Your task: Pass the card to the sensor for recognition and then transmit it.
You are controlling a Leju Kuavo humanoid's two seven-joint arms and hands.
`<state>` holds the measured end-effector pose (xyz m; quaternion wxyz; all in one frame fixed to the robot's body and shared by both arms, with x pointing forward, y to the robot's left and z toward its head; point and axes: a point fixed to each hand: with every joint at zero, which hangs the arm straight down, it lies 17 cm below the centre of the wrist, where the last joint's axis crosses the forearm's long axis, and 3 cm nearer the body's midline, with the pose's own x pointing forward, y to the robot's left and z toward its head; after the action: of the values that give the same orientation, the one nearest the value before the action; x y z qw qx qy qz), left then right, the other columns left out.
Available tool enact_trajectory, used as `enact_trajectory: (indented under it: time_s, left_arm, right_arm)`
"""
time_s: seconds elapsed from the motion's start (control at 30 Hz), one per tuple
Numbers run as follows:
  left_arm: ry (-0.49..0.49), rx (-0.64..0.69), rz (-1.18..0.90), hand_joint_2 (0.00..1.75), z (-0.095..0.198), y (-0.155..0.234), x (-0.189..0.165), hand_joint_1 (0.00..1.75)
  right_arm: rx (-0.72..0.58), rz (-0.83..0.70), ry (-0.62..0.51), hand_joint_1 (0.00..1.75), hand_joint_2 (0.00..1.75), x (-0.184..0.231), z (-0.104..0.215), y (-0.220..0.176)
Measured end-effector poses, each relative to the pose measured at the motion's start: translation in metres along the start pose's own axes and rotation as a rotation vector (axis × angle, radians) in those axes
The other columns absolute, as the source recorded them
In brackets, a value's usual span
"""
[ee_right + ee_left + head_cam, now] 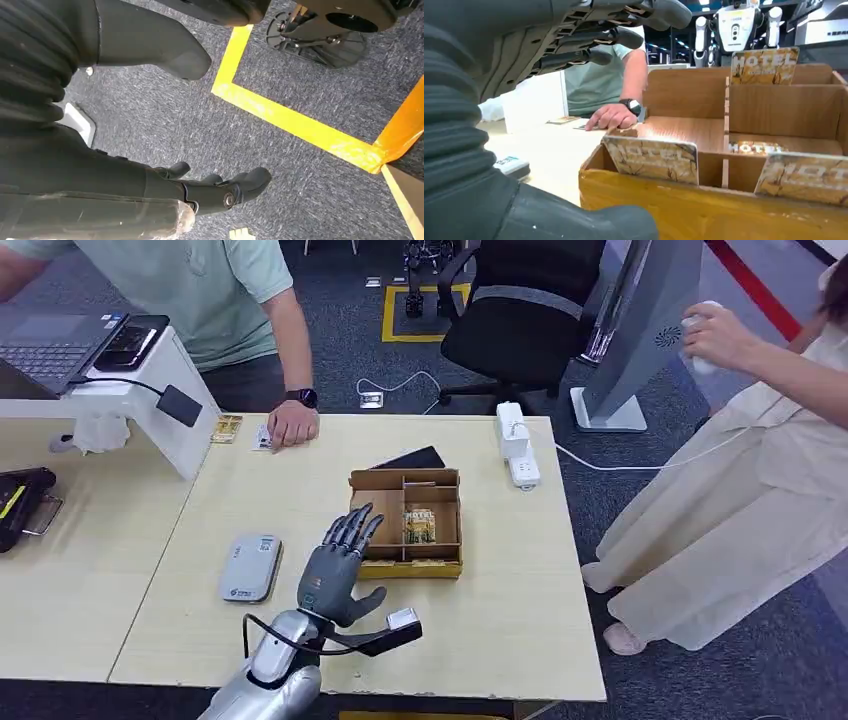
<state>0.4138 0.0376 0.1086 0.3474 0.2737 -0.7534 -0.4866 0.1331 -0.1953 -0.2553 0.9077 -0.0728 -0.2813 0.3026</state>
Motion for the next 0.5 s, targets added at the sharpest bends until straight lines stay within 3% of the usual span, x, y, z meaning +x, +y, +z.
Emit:
enact_trajectory:
  time_s: [0.5]
  left_arm:
    - [0.007,0.006,-0.011,1.75,-0.0031,-0.0029,0.0003,0.0]
  right_arm:
    - [-0.001,0.003,-0.006,0.0,1.75,0.0019,-0.0005,-0.0006]
